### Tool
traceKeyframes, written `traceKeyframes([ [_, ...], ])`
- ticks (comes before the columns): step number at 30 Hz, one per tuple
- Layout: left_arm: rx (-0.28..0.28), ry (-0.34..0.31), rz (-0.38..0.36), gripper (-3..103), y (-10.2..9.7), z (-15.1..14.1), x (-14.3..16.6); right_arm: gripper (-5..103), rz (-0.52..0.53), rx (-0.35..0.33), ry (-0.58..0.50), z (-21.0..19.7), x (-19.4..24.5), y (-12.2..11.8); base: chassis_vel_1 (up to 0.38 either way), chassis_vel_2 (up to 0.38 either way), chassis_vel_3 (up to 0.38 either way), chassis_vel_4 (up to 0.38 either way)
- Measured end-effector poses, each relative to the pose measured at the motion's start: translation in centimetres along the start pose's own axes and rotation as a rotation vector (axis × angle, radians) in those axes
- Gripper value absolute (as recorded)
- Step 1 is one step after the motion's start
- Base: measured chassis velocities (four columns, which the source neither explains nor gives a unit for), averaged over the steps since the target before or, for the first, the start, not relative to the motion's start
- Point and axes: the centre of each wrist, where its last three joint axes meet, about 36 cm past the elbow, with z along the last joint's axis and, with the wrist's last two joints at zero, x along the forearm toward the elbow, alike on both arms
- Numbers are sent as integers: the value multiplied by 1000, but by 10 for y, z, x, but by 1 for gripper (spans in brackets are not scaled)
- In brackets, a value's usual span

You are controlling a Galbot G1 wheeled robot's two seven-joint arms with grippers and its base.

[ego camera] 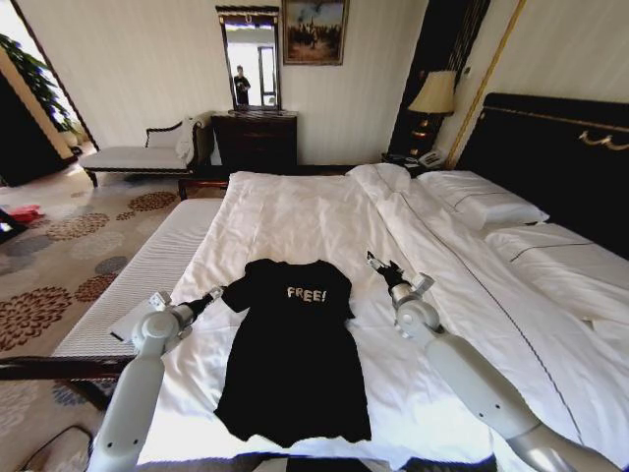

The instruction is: Fold the clothes on the bed.

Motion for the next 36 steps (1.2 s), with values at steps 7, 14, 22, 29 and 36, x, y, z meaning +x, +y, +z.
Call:
traceKeyframes([
  [7, 28, -28, 21, 100, 1, 3, -17, 100, 10, 15, 15, 8, -9, 1, 0, 0, 0, 0],
  [14, 27, -32, 43, 76, 0, 11, -24, 100, 11, 26, 22, 12, -15, 7, 0, 0, 0, 0],
  [22, 29, -33, 63, 48, -7, 20, -31, 100, 22, 33, 25, 14, -15, 6, 0, 0, 0, 0],
  [29, 8, -75, 77, 21, -12, 25, -28, 100, 40, 43, 32, 18, -10, 0, 0, 0, 0, 0],
  [36, -5, -126, 89, 2, -13, 19, -16, 100, 42, 46, 30, 17, -8, 0, 0, 0, 0, 0],
])
